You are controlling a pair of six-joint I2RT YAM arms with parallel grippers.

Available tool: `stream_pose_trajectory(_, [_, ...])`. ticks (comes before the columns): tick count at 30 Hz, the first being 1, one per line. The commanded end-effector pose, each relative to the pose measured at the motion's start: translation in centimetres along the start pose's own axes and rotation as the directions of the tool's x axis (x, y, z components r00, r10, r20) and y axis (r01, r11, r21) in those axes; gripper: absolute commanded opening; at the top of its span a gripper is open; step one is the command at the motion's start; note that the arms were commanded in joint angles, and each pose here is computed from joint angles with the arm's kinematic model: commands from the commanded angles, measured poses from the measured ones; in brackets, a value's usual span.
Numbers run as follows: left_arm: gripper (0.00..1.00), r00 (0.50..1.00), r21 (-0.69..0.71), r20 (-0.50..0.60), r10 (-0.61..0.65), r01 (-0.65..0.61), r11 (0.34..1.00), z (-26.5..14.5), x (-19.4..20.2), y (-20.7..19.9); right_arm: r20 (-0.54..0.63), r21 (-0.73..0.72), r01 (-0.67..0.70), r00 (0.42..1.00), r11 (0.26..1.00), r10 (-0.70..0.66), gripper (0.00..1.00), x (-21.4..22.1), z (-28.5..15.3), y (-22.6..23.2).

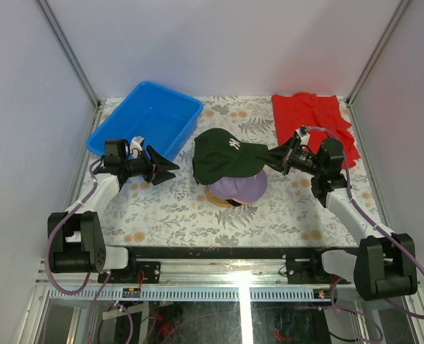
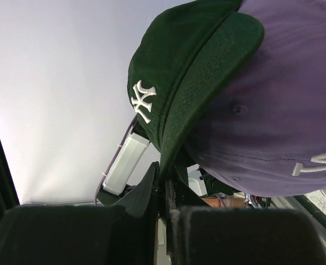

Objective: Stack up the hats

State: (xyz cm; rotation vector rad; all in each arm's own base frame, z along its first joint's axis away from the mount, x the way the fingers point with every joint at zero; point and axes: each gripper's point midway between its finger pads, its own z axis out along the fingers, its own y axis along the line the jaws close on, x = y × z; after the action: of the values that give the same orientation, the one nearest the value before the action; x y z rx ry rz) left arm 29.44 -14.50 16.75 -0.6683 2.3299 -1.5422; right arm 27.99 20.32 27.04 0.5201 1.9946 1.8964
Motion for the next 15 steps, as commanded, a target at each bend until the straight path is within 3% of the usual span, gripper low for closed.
stream_pose_trajectory(1, [0.45,0.995,0.061,-0.002,0.098,-0.097,0.993,0.9,-0.4,-2.9,-0.039,-0.053,0.057,0.997,0.997,-0.060,0.00,1.1,-0.6,1.3])
stream_pose_trajectory(15, [0.45,0.996,-0.009,-0.046,0.071,-0.071,0.997,4.4,-1.0,-0.7,-0.002,-0.091,0.013,1.000,0.996,-0.013,0.00,0.7,-1.0,0.9])
